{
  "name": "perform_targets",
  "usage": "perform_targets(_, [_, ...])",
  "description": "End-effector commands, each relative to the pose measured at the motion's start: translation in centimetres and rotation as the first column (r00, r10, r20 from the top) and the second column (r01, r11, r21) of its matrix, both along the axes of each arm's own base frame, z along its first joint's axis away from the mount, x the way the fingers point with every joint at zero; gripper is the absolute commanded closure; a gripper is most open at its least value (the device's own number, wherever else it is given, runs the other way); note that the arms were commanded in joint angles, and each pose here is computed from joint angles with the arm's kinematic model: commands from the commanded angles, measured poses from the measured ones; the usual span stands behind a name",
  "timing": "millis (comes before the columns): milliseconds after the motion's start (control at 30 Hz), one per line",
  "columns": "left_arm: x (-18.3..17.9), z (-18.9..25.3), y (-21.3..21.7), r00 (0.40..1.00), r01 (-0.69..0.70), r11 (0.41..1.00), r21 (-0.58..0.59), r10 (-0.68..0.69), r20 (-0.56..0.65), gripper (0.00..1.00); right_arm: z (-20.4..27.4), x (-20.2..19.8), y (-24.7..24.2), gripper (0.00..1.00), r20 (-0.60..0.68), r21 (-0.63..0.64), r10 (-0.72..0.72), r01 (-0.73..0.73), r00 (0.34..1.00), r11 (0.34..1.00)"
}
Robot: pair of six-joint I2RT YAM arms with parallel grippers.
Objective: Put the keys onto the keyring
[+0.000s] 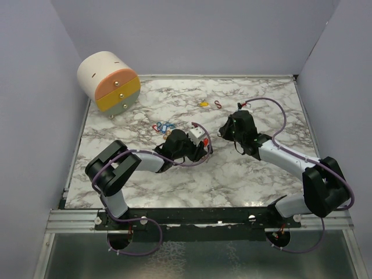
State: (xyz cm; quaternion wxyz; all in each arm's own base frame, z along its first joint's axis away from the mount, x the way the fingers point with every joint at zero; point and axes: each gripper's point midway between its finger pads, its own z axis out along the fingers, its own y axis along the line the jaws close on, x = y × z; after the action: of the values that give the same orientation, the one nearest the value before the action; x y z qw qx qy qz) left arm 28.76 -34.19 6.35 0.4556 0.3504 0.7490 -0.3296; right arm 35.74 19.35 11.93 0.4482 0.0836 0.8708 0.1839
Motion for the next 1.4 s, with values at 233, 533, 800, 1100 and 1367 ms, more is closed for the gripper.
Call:
perform_targets(233, [0.8,-0.1,2.2,0.984,-0.174,0.984,0.036,0.176,-0.037,0.40,0.3,-0.2,-0.7,1.00,0.012,-0.005,0.006,-0.006,1.000,1.000])
perform_targets(533, [2.3,1.2,1.6,0.970,-0.233,0.972,0.029,0.234,-0.060,0.37,0.7,-0.2,-1.0,1.00,0.021,-0.001,0.000,0.000,1.000,1.000])
perform_targets(800, [3.6,0.4,0.8,0.946,-0.313,0.948,0.066,0.317,-0.072,0.45,1.4,-0.3,-1.3,1.00,0.034,0.004,-0.004,0.004,0.999,1.000])
perform_targets(1100, [3.8,-0.7,-0.1,0.910,-0.404,0.900,0.166,0.414,-0.031,0.54,1.6,-0.2,-1.8,0.99,0.040,0.009,-0.011,0.011,0.999,1.000])
perform_targets(1367, [3.9,-1.3,-0.9,0.884,-0.462,0.856,0.232,0.466,0.038,0.56,1.9,-0.3,-2.5,0.99,0.049,0.017,-0.022,0.021,0.999,1.000])
